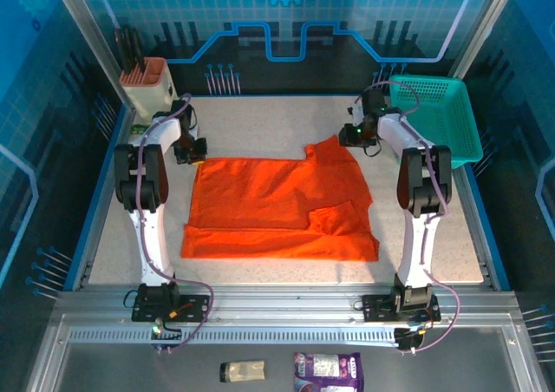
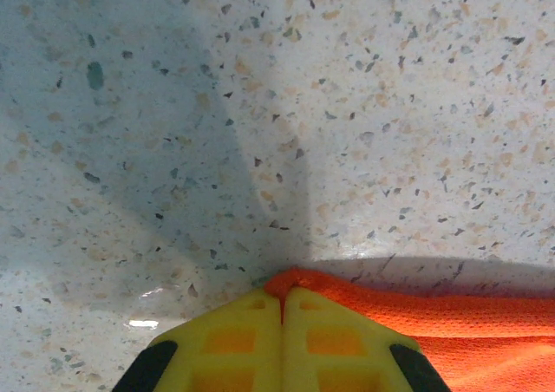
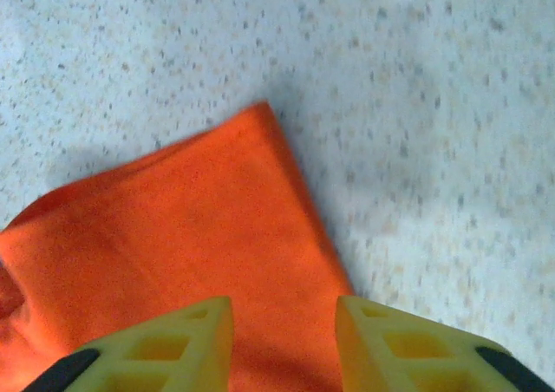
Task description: Fold the inside-out t-shirt
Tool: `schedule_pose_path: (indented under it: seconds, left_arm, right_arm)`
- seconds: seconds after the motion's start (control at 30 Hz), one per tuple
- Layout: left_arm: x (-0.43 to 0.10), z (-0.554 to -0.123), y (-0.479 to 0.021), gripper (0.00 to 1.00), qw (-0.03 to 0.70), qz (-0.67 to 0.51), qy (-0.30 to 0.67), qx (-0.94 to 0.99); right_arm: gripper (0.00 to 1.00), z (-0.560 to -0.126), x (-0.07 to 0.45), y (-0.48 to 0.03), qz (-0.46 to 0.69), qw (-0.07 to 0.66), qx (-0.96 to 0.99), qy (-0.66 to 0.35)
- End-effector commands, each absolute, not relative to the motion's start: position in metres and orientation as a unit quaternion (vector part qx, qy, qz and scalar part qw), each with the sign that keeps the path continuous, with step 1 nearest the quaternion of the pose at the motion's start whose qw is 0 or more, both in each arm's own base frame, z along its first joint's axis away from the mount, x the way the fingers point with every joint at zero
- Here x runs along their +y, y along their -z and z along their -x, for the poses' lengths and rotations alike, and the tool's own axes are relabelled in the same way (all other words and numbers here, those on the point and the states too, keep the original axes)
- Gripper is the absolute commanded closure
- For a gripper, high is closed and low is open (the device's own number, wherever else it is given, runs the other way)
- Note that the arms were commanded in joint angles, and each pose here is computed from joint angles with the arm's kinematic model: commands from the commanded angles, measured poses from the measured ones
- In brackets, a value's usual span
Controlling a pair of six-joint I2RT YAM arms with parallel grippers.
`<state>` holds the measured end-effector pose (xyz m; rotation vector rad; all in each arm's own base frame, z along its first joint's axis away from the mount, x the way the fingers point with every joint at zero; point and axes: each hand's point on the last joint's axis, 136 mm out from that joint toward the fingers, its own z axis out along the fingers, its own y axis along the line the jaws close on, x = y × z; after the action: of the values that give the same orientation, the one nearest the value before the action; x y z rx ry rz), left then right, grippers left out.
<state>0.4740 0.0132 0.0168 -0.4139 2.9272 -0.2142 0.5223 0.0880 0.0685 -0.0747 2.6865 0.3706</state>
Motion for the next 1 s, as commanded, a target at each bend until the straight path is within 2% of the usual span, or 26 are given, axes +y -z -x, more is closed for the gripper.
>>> schedule_pose_path:
  seconds: [0.0,0.4,0.77,0.97]
  left_arm:
    - [0.008,-0.463,-0.011,1.0,0.073,0.128,0.073,0.986]
    - [0.007,-0.462,-0.01,1.0,0.067,0.126,0.076,0.987]
    - [0.005,-0.463,-0.01,1.0,0.067,0.127,0.081,0.986]
    - [0.005,-0.467,-0.017,1.0,0.077,0.129,0.082,0.985]
  right_arm:
    - [0.66,-0.535,0.098,-0.062,0.048,0.205,0.968,-0.137]
    - [0.7,-0.571,0.119,-0.034,0.061,0.179,0.969,-0.157]
    - [0.76,-0.569,0.127,-0.031,0.062,0.167,0.968,-0.176]
    - [0.94,-0.573,0.125,-0.047,0.058,0.188,0.965,-0.172]
